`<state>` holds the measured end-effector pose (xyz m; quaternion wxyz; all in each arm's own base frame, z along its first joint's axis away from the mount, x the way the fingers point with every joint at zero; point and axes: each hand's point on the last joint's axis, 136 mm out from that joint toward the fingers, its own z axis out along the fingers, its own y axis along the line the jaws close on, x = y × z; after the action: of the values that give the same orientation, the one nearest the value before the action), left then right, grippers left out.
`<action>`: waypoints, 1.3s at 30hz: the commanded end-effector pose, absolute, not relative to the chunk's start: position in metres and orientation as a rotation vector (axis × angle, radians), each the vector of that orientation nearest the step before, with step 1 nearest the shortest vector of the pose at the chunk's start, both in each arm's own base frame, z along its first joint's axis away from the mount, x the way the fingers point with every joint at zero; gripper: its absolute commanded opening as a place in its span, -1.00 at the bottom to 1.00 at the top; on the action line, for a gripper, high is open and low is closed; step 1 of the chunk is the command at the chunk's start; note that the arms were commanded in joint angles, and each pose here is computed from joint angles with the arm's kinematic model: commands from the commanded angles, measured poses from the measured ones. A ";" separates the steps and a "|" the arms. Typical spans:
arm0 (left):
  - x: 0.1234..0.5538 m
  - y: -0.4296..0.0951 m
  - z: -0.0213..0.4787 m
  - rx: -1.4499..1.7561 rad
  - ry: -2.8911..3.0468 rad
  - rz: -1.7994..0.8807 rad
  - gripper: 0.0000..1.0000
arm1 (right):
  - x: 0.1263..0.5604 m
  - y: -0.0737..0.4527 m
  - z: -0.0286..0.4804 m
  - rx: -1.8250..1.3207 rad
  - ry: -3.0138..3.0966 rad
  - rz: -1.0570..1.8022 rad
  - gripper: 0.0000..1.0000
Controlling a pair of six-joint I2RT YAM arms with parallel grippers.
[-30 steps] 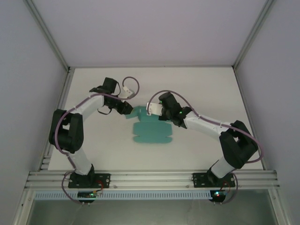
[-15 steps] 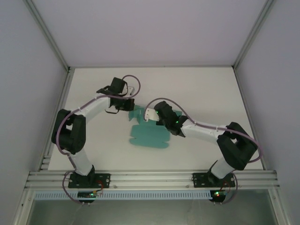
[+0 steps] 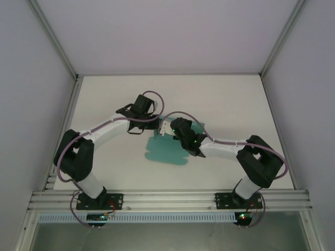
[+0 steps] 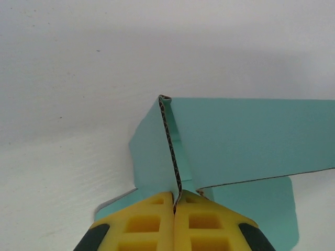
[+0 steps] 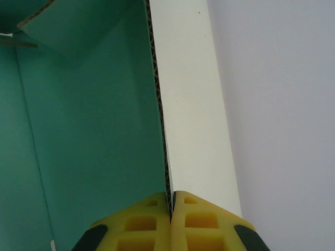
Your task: Assemble paper box
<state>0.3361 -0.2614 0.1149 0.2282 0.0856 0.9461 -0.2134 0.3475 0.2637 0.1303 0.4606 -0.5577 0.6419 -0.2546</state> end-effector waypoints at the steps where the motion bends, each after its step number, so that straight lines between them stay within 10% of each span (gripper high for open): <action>1: 0.335 -0.292 0.135 0.291 2.483 -0.748 -0.72 | 0.337 0.294 0.147 -1.342 1.448 -0.471 -1.00; 10: 0.324 -0.280 0.125 0.303 2.445 -0.737 -0.59 | 0.335 0.289 0.136 -1.510 1.310 -0.543 -1.00; 17: 0.312 -0.231 0.142 0.186 2.424 -0.603 0.09 | 0.326 0.291 0.142 -1.569 1.230 -0.542 -1.00; 21: 0.304 -0.197 0.162 0.093 2.380 -0.569 0.98 | 0.326 0.297 0.133 -1.613 1.192 -0.551 -1.00; 31: 0.327 -0.089 0.136 -0.375 2.415 -0.419 0.99 | 0.347 0.309 0.133 -1.582 1.016 -0.654 -1.00; 39: 0.358 -0.106 0.092 -0.267 2.478 -0.496 0.99 | 0.368 0.308 0.139 -1.527 0.942 -0.763 -1.00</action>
<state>0.3459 -0.0924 0.0895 0.2834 -0.1304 0.9372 -0.1561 0.3588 0.3071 0.1268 0.5473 -0.6596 0.4189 -0.2998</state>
